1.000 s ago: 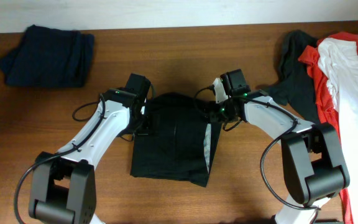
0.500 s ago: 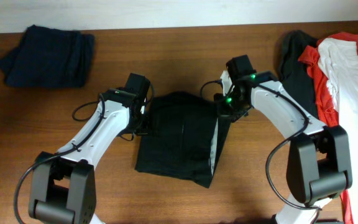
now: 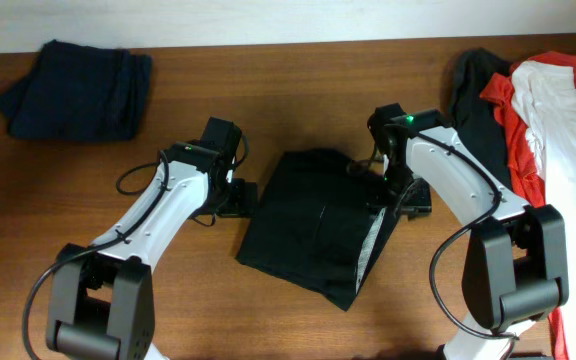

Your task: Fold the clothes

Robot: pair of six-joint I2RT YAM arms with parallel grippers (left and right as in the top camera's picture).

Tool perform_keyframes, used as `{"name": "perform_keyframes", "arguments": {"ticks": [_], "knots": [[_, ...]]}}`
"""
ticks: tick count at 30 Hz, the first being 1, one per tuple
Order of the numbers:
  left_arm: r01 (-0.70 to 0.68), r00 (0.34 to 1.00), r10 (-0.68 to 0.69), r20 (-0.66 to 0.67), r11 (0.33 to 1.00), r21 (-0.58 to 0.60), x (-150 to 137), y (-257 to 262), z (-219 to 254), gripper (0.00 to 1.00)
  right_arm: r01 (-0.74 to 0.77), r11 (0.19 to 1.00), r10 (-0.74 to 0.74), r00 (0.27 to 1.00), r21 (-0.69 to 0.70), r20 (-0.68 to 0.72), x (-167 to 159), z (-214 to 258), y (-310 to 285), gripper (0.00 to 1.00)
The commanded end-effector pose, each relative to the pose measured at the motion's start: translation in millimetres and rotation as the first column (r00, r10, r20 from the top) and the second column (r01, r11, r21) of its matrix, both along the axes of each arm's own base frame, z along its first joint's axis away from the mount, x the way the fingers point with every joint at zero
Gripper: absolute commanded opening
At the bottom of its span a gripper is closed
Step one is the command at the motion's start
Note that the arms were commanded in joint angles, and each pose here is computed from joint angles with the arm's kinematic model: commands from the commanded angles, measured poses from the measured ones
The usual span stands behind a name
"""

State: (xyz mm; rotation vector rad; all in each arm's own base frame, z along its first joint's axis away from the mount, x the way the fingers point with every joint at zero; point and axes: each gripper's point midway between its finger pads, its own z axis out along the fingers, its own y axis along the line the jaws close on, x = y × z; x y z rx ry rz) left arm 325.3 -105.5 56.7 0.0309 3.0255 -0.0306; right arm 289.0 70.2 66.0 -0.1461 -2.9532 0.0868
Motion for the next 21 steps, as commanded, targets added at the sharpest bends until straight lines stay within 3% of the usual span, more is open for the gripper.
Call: {"name": "perform_keyframes", "arguments": {"ticks": [1, 3, 4, 5, 8, 12, 14, 19, 21], "knots": [[-0.009, 1.000, 0.009, 0.004, 1.000, 0.006, -0.6, 3.6, 0.5, 0.99, -0.080, 0.972, 0.082, 0.997, 0.221, -0.001, -5.7, 23.5, 32.6, 0.57], [-0.008, 1.000, 0.008, 0.004, 1.000, 0.006, -0.8, 3.8, 0.5, 0.99, -0.224, 0.883, 0.234, 0.972, 0.413, 0.026, -18.8, 37.9, 65.7, 0.47], [-0.009, 1.000, 0.009, 0.005, 1.000, 0.007, -0.5, 4.0, 0.5, 0.99, -0.325, 0.807, 0.356, 0.934, 0.493, 0.032, -36.5, 41.2, 85.6, 0.31], [-0.016, 1.000, 0.016, 0.005, 1.000, 0.006, 0.2, 6.2, 0.5, 0.99, -0.357, 0.780, 0.406, 0.914, 0.514, 0.017, -51.9, 34.3, 100.3, 0.05], [-0.059, 0.998, 0.059, 0.000, 0.998, 0.007, 3.1, 20.3, 0.4, 0.99, -0.373, 0.692, 0.440, 0.897, 0.617, 0.049, -73.2, 10.3, 134.8, 0.04], [-0.118, 0.993, 0.118, -0.007, 0.993, 0.009, 5.7, 40.5, 0.2, 0.99, -0.273, 0.775, 0.350, 0.936, 0.570, -0.027, -89.9, -35.1, 122.1, 0.04], [-0.124, 0.992, 0.124, -0.011, 0.992, 0.010, 5.1, 42.6, 0.1, 0.99, -0.177, 0.902, 0.237, 0.965, 0.393, -0.110, -94.7, -56.5, 93.1, 0.04], [-0.123, 0.992, 0.123, 0.002, 0.992, -0.002, 8.8, 40.6, 0.5, 0.99, -0.149, 0.923, 0.216, 0.964, 0.355, -0.157, -102.3, -51.6, 85.2, 0.07], [-0.047, 0.999, 0.047, -0.002, 0.993, -0.111, 10.5, 20.1, 2.1, 0.99, -0.178, 0.918, 0.220, 0.972, 0.354, -0.081, -81.3, -22.3, 90.3, 0.10]]}}
